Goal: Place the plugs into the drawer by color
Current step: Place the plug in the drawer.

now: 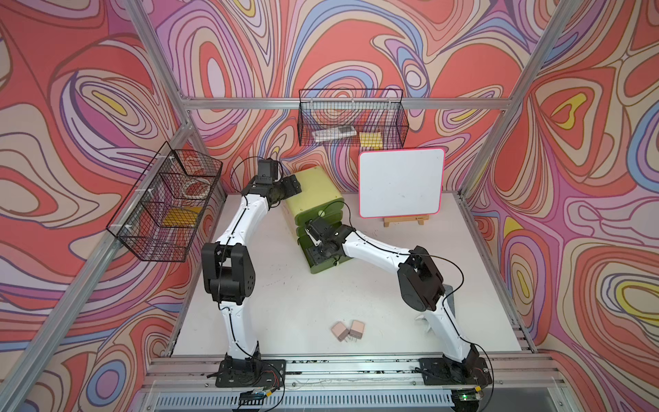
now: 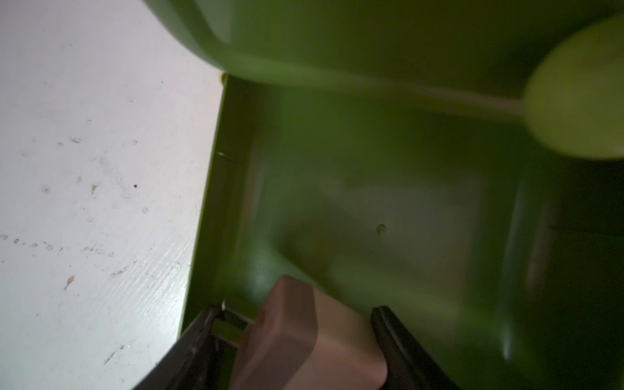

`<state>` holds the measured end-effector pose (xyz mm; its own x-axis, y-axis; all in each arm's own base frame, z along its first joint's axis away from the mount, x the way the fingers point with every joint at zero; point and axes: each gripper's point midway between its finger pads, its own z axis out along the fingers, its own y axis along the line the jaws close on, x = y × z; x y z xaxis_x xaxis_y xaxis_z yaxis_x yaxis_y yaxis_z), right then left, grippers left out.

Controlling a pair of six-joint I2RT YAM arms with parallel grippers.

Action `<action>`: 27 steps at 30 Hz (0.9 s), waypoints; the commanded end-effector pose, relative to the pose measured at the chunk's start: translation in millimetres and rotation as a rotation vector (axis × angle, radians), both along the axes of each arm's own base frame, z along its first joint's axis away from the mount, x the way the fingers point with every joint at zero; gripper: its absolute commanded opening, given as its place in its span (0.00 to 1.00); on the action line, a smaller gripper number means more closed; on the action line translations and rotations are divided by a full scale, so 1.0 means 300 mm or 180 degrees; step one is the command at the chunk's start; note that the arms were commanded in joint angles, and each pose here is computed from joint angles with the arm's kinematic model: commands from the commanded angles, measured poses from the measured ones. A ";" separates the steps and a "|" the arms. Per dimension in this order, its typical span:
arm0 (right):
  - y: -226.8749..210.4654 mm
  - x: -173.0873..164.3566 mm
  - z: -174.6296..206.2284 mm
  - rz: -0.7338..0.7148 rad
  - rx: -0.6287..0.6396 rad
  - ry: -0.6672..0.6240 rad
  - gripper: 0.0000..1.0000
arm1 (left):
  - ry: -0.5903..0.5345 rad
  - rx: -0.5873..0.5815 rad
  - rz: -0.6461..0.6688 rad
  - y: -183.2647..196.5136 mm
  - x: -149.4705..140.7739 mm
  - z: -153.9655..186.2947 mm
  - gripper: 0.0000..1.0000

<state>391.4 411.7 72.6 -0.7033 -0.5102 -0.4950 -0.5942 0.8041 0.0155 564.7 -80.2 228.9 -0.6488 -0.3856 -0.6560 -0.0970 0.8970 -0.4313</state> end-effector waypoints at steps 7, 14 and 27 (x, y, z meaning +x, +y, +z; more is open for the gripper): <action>0.043 -0.021 -0.057 0.0151 0.0197 0.0157 0.54 | 0.0990 0.0267 -0.0148 -0.007 -0.150 -0.281 0.86; 0.047 -0.011 -0.021 0.0185 0.0251 0.0091 0.65 | 0.1020 0.0278 -0.0148 -0.006 -0.148 -0.294 0.86; 0.023 -0.004 0.091 0.0223 0.0288 -0.0079 0.79 | 0.1004 0.0276 -0.0142 -0.004 -0.153 -0.288 0.86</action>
<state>389.6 421.2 65.9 -0.6806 -0.5254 -0.5106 -0.6436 0.7617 0.0741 564.6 -79.7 229.1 -0.6489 -0.3790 -0.6598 -0.0961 0.9010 -0.4231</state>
